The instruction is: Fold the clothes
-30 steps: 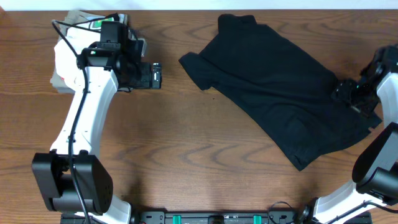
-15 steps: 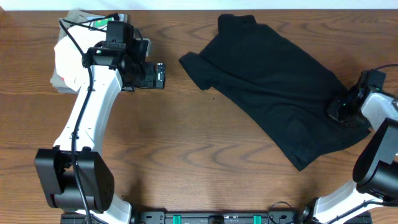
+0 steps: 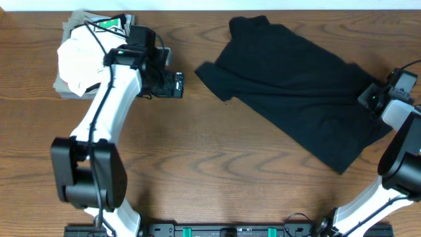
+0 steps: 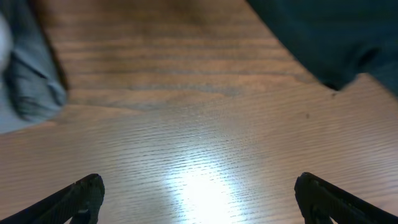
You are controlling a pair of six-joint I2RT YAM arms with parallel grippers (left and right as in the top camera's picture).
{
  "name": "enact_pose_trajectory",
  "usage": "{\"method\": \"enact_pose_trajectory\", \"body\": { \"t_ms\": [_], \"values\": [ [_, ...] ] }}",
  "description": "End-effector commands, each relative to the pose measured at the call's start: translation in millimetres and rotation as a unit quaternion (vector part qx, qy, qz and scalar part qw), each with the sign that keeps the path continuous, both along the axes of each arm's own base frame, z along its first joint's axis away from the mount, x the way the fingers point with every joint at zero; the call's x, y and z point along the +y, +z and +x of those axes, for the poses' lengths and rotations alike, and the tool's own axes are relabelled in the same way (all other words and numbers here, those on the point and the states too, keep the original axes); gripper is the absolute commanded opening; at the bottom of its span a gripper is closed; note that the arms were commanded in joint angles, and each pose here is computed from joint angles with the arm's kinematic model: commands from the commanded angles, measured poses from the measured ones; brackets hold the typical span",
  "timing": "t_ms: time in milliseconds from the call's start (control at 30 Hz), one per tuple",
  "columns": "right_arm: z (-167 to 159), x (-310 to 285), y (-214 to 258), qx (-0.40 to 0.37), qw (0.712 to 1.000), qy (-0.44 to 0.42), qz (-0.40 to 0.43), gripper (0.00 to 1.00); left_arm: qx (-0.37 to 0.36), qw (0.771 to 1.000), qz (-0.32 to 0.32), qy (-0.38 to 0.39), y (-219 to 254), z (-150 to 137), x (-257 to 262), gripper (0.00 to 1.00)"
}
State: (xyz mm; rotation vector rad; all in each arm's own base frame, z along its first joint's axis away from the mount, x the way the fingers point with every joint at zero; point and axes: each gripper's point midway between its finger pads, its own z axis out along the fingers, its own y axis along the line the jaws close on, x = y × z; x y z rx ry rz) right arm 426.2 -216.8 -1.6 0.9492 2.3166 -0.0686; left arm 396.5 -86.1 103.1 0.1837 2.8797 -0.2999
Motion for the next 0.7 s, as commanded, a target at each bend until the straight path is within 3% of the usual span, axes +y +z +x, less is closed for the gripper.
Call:
{"method": "enact_pose_trajectory", "body": {
  "t_ms": [0,167,400,467,500,567,667],
  "values": [
    [-11.0,-15.9,-45.5,0.032,0.999,-0.028,0.007,0.01,0.018,1.0,-0.002,-0.016,-15.9,2.7,-7.8,0.99],
    [39.7,-33.7,-19.0,-0.028,0.999,0.016,-0.017,0.01,0.057,0.998,0.004,-0.022,-46.7,-1.6,-12.0,0.99],
    [97.3,-38.5,80.0,-0.06,0.995,0.084,-0.004,0.08,0.07,0.997,0.002,-0.028,-72.9,3.3,-18.5,0.99],
    [101.2,-31.0,108.0,-0.054,0.993,0.102,0.017,0.19,0.06,0.997,-0.017,-0.037,-70.5,7.3,-25.6,0.99],
    [101.0,-22.0,123.5,-0.049,0.991,0.12,0.033,0.34,0.052,0.996,-0.036,-0.056,-67.3,8.6,-33.0,0.99],
    [96.2,-3.1,144.8,-0.038,0.986,0.148,0.068,0.54,0.036,0.992,-0.073,-0.101,-61.6,9.5,-49.8,0.99],
    [82.1,30.1,166.4,-0.016,0.974,0.191,0.122,0.63,0.001,0.988,-0.081,-0.135,-57.5,19.4,-63.7,0.99]
  ]
}}
